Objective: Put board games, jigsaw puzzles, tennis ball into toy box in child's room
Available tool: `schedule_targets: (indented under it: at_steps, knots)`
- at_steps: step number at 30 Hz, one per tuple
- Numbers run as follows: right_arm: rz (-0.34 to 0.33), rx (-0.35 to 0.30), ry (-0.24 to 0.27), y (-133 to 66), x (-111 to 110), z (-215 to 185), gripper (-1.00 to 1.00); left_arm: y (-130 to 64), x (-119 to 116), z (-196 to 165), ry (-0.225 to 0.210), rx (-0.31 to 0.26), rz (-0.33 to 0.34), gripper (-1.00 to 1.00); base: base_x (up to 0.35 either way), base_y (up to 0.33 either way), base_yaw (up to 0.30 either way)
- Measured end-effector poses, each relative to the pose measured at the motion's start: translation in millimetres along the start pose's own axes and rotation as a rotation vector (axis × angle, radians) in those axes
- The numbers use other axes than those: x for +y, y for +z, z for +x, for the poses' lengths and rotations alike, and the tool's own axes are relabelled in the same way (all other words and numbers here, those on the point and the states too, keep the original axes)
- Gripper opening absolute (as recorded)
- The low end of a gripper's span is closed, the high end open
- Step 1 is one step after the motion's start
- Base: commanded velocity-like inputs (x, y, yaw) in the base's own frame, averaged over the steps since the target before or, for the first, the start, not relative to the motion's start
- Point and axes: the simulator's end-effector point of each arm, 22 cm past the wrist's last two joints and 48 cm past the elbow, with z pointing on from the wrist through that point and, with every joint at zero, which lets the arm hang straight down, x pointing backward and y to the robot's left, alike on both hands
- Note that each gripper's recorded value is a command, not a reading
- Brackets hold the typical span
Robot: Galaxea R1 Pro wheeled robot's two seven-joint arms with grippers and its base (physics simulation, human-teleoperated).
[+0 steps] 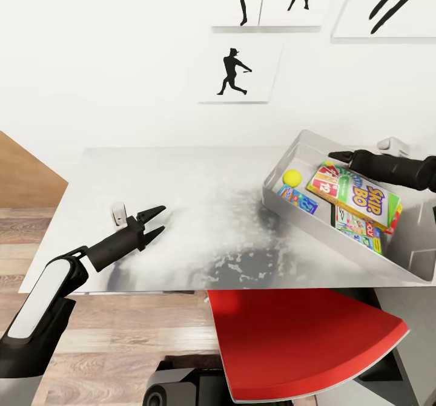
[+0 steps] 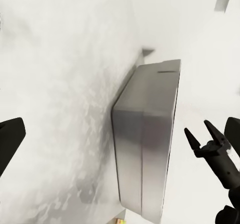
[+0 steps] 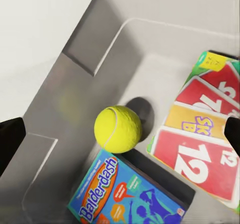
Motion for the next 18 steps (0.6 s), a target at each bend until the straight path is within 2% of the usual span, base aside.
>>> schedule_targets:
  at_steps: [9,18]
  knots:
    - [0.010,-0.039,0.018,-29.4,-23.5,-3.2,1.00,-0.7,0.9,1.0,-0.005,-0.001,0.001,1.00,0.000,0.000,0.000]
    - [-0.076,-0.078,0.076,-69.8,-46.0,-3.1,1.00,1.3,-4.5,4.0,-0.006,0.003,0.018,1.00,0.000,0.000,0.000]
